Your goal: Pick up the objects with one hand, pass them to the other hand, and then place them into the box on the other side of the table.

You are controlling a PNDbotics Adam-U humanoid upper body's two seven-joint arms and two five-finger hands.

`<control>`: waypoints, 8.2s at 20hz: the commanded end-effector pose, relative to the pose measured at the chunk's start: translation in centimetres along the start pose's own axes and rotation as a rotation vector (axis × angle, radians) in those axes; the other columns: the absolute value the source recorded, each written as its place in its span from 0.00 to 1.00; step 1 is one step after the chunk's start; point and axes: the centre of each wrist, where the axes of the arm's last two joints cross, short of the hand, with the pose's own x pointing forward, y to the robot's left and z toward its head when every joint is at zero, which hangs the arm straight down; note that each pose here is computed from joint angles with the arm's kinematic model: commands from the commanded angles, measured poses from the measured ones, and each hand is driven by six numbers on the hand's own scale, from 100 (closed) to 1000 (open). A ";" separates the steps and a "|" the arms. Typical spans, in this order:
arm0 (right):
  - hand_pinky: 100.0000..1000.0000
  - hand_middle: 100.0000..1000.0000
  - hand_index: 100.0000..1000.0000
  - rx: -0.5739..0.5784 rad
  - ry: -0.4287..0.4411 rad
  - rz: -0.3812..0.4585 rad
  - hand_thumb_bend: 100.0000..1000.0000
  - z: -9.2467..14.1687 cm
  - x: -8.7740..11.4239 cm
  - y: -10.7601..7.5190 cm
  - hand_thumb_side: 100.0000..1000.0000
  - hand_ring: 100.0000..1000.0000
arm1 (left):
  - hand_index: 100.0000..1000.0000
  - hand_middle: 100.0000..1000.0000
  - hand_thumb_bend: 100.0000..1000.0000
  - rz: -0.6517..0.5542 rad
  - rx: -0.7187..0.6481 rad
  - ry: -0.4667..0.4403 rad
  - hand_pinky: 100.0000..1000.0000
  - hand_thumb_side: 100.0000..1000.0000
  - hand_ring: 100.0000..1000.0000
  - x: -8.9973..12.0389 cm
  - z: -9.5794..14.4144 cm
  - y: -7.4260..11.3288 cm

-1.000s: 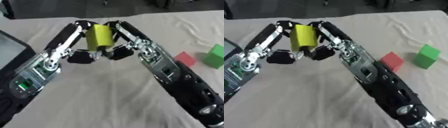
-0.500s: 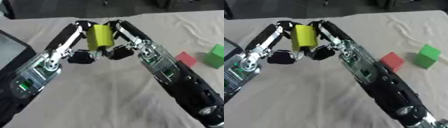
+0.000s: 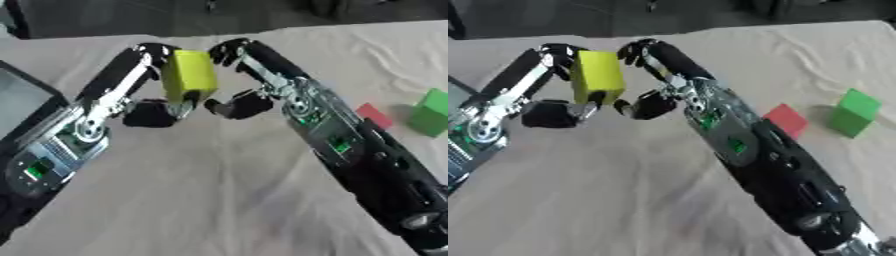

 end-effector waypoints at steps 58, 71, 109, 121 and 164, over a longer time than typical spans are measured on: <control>0.63 0.65 0.74 -0.334 0.128 -0.084 0.07 1.8 -2.0 -5.4 0.00 0.71 | 0.44 0.43 0.00 -0.307 0.344 0.682 0.67 0.10 0.65 -17.6 11.9 13.6; 0.63 0.65 0.74 -0.341 0.134 -0.088 0.06 2.0 -2.1 -5.6 0.00 0.70 | 0.88 0.72 0.23 -0.380 0.238 0.864 0.87 0.42 0.93 -21.3 13.0 13.4; 0.80 0.81 0.82 -0.105 0.265 0.091 0.32 9.0 -8.2 -13.3 0.00 0.83 | 0.74 0.71 0.00 -0.040 0.273 0.388 0.85 0.50 0.93 -9.2 11.5 12.9; 0.93 0.84 0.86 0.222 0.280 0.286 0.34 15.6 -10.2 -16.8 0.03 0.89 | 0.72 0.70 0.00 -0.027 0.241 0.372 0.85 0.50 0.93 -8.3 11.6 12.5; 0.96 0.82 0.89 0.706 0.252 0.373 0.39 12.7 -14.5 -13.2 0.13 0.88 | 0.70 0.67 0.00 -0.007 0.237 0.386 0.84 0.49 0.91 -8.5 11.7 11.0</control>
